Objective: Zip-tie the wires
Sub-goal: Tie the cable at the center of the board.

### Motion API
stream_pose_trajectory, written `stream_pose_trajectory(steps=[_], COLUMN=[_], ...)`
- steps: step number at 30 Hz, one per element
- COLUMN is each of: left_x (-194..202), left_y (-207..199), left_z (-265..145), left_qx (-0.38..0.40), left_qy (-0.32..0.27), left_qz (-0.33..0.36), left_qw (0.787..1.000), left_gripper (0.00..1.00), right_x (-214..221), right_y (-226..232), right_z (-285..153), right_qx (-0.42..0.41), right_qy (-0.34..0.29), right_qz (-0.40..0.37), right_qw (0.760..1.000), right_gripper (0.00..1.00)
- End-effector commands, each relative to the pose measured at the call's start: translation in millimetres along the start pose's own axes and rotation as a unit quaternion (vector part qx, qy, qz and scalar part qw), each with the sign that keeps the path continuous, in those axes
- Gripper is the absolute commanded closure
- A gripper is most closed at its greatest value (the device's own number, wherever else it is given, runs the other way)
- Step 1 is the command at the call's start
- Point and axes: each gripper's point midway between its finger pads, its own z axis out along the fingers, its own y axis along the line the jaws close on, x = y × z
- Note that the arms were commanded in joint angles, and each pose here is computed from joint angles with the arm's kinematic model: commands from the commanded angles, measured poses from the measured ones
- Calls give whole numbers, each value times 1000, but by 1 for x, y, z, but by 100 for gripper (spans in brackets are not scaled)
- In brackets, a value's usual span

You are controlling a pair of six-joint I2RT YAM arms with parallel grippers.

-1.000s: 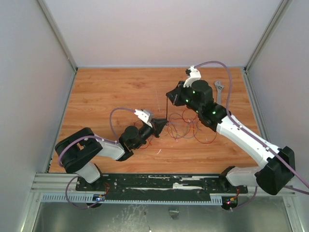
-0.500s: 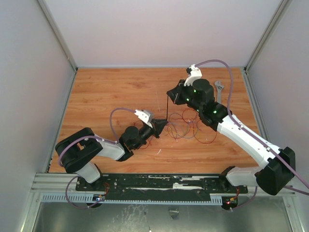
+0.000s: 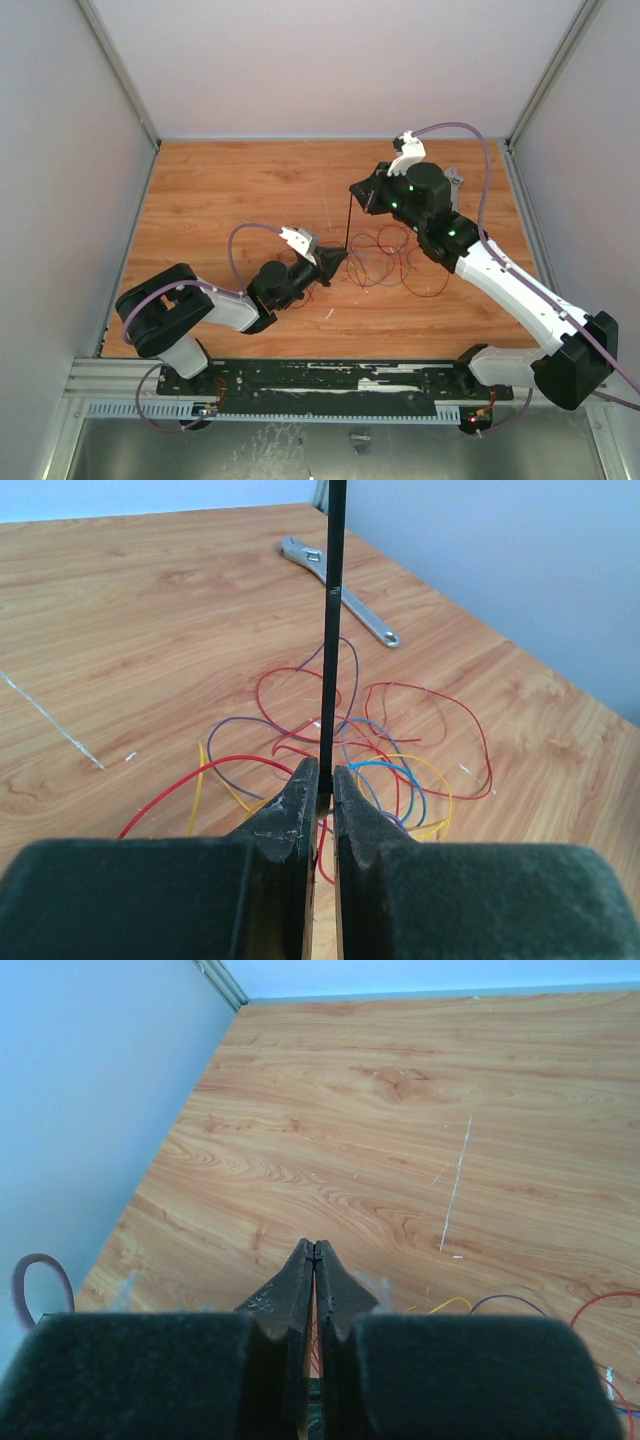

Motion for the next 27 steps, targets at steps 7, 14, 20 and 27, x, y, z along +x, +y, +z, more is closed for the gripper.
stream_pose_trajectory(steps=[7, 14, 20, 27], left_x=[30, 6, -12, -45], left_y=[-2, -3, 1, 16], left_z=[-8, 1, 7, -1], left_qx=[-6, -24, -54, -94], left_qy=[65, 57, 60, 57], left_qz=[-12, -24, -38, -52], left_qw=[998, 998, 996, 993], left_gripper=[100, 100, 100, 100], right_x=[-56, -13, 0, 47], right_y=[26, 16, -3, -2], right_z=[-23, -52, -84, -87], right_qx=[-59, -89, -76, -156], right_qy=[-90, -48, -65, -45], right_qz=[-43, -97, -145, -255], right_qw=[993, 990, 984, 953], right_gripper=[96, 50, 31, 15])
